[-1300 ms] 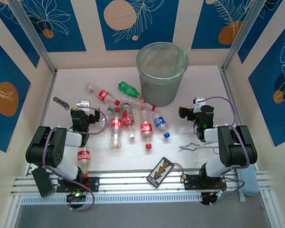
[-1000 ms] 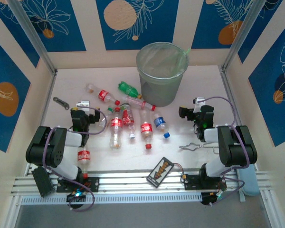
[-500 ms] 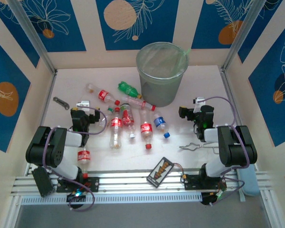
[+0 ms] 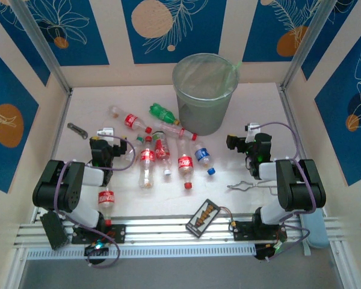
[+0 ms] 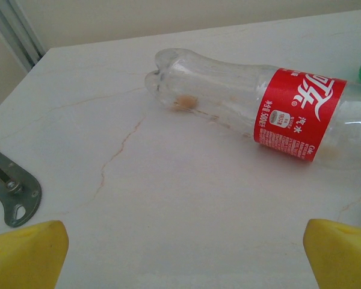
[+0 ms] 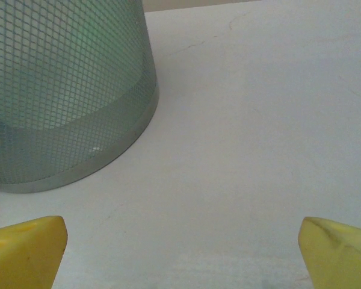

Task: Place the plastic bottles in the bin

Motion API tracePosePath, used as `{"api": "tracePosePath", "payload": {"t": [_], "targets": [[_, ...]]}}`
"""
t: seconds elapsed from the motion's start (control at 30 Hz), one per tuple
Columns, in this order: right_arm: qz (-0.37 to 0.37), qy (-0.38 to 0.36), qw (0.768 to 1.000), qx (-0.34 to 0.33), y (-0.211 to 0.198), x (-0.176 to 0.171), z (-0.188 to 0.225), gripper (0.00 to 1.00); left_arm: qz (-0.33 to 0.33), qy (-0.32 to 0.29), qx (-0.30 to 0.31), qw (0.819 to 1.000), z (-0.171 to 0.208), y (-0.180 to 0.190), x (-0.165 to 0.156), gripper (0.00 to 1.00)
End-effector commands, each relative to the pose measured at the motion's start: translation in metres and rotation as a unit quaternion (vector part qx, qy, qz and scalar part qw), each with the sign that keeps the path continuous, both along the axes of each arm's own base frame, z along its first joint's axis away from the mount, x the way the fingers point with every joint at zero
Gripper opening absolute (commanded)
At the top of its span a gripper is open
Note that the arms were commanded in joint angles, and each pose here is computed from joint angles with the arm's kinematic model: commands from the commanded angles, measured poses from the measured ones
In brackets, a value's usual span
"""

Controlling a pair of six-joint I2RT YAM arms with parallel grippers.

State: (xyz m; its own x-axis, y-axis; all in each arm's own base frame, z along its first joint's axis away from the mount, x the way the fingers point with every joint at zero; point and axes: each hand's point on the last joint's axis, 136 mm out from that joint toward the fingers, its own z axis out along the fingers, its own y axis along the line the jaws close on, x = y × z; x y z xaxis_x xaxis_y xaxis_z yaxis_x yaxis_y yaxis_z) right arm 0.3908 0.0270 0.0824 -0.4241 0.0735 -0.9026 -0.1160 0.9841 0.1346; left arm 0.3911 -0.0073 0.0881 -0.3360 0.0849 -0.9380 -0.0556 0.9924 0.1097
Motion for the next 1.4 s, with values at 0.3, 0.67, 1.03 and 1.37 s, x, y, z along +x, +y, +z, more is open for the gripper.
{"api": "tracePosePath", "payload": {"t": [0.3,0.67,1.03,1.37], "targets": [[-0.162,0.188,0.967,0.05,-0.031,-0.005,0.067,0.99,0.105,0.135,-0.032,0.985,0.098,0.026,-0.028,1.0],[-0.141,0.282,0.945,0.082,0.0,-0.028,0.081,0.99,0.12,0.414,-0.117,0.895,0.073,0.003,-0.158,0.99],[-0.109,0.246,0.956,0.117,0.016,-0.004,0.11,0.99,0.108,0.567,-0.191,0.794,0.005,-0.03,-0.22,0.99],[-0.109,0.242,0.955,0.132,0.019,0.0,0.109,0.99,0.156,0.583,-0.2,0.772,-0.012,-0.026,-0.234,1.0]]}}
